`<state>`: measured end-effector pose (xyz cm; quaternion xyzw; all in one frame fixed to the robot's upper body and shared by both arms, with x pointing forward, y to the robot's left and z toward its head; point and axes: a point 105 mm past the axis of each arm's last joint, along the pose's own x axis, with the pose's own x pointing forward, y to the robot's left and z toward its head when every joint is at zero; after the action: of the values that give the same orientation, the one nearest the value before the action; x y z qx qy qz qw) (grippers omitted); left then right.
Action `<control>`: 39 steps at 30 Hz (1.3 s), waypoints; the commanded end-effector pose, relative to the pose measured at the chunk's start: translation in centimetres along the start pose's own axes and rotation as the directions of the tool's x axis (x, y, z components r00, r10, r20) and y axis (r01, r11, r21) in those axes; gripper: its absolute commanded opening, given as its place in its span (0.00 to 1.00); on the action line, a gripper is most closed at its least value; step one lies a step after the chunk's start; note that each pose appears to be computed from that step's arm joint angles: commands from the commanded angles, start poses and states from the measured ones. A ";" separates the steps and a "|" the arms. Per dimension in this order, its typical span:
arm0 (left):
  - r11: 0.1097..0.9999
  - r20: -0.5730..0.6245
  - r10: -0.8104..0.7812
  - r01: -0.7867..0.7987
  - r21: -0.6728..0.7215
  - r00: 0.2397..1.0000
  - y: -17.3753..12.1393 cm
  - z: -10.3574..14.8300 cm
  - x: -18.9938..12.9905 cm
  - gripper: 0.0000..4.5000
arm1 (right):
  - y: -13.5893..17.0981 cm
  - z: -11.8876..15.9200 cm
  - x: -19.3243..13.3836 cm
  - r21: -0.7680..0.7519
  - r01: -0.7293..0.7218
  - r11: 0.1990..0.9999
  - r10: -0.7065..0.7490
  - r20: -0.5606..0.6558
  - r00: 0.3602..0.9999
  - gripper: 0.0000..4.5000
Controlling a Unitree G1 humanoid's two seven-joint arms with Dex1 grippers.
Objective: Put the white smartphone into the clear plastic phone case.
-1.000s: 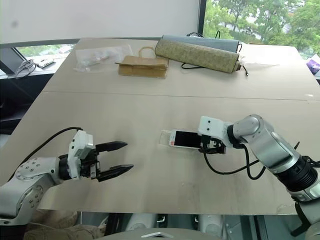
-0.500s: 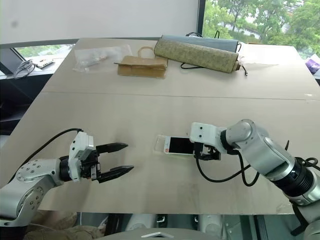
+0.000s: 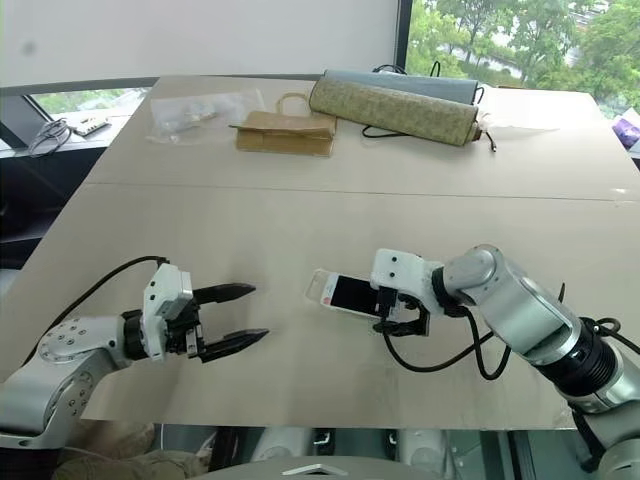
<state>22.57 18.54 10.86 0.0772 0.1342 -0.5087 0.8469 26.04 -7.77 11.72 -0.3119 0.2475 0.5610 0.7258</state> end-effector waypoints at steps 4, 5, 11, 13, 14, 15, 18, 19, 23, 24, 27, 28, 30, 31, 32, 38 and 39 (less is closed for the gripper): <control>0.997 0.008 -0.007 0.007 0.074 1.000 1.2 0.5 1.0 1.00 | -1.0 2.2 -3.1 0.061 0.067 0.996 -0.075 0.136 0.988 0.97; 0.997 0.009 -0.016 0.015 0.078 1.000 1.3 0.5 1.2 1.00 | -1.2 2.1 -3.2 0.064 0.079 0.995 -0.088 0.140 0.986 0.97; 0.991 0.004 -0.100 0.099 0.095 0.995 1.6 0.8 2.9 0.57 | -0.7 4.1 -3.4 0.039 0.085 0.996 -0.093 0.275 0.957 0.41; 0.988 0.000 -0.116 0.115 0.103 0.993 1.9 0.8 3.6 0.39 | -0.1 4.9 -3.1 0.014 0.072 0.997 -0.072 0.320 0.945 0.23; 0.986 -0.004 -0.129 0.128 0.110 0.992 2.0 0.8 3.9 0.31 | 0.0 5.1 -2.7 0.017 0.069 0.997 -0.071 0.339 0.938 0.15; 0.983 -0.007 -0.141 0.141 0.114 0.990 2.1 0.7 4.3 0.22 | 0.0 5.2 -2.4 0.022 0.071 0.997 -0.074 0.350 0.934 0.05; 0.978 -0.028 -0.164 0.167 0.123 0.986 2.5 0.4 5.1 0.02 | 0.0 5.0 -1.2 0.018 0.070 0.997 -0.071 0.358 0.931 0.00; 0.977 -0.035 -0.170 0.173 0.126 0.985 2.6 0.3 5.3 0.02 | 0.0 4.8 -0.8 0.011 0.070 0.998 -0.069 0.352 0.933 0.00; 0.972 -0.063 -0.192 0.199 0.129 0.979 2.8 -0.4 5.5 0.02 | -0.4 4.7 0.6 -0.001 0.065 0.998 -0.060 0.344 0.937 0.00; 0.970 -0.068 -0.197 0.204 0.128 0.978 2.8 -0.6 5.6 0.02 | -0.5 4.8 0.9 -0.002 0.061 0.998 -0.056 0.342 0.938 0.00; 0.969 -0.075 -0.202 0.210 0.132 0.976 3.0 -1.0 5.9 0.02 | -0.8 4.8 1.9 -0.006 0.054 0.999 -0.049 0.331 0.942 0.00; 0.968 -0.076 -0.204 0.212 0.134 0.976 3.0 -1.0 6.1 0.02 | -0.9 4.7 2.3 -0.012 0.054 0.998 -0.047 0.319 0.947 0.00; 0.968 -0.074 -0.203 0.211 0.136 0.976 3.1 -1.1 6.2 0.02 | -1.1 4.5 3.0 -0.023 0.049 0.999 -0.040 0.298 0.954 0.00; 0.968 -0.074 -0.201 0.210 0.138 0.977 3.2 -1.1 6.3 0.02 | -1.1 4.4 3.2 -0.027 0.043 0.999 -0.033 0.293 0.956 0.00; 0.968 -0.076 -0.200 0.209 0.141 0.977 3.2 -1.2 6.3 0.02 | -1.1 4.4 3.5 -0.031 0.038 0.999 -0.028 0.287 0.957 0.00; 0.972 -0.076 -0.164 0.174 0.159 0.984 3.7 -1.5 6.4 0.02 | -1.4 2.9 5.1 -0.026 0.029 0.999 -0.024 0.173 0.985 0.00; 0.973 -0.074 -0.160 0.170 0.159 0.984 3.7 -1.5 6.4 0.02 | -1.3 2.5 5.2 -0.017 0.021 1.000 -0.019 0.147 0.989 0.00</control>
<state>28.20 15.06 7.72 0.1445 0.1204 -0.5956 0.7809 28.64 -2.51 10.65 -0.2711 0.1651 0.5813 0.7492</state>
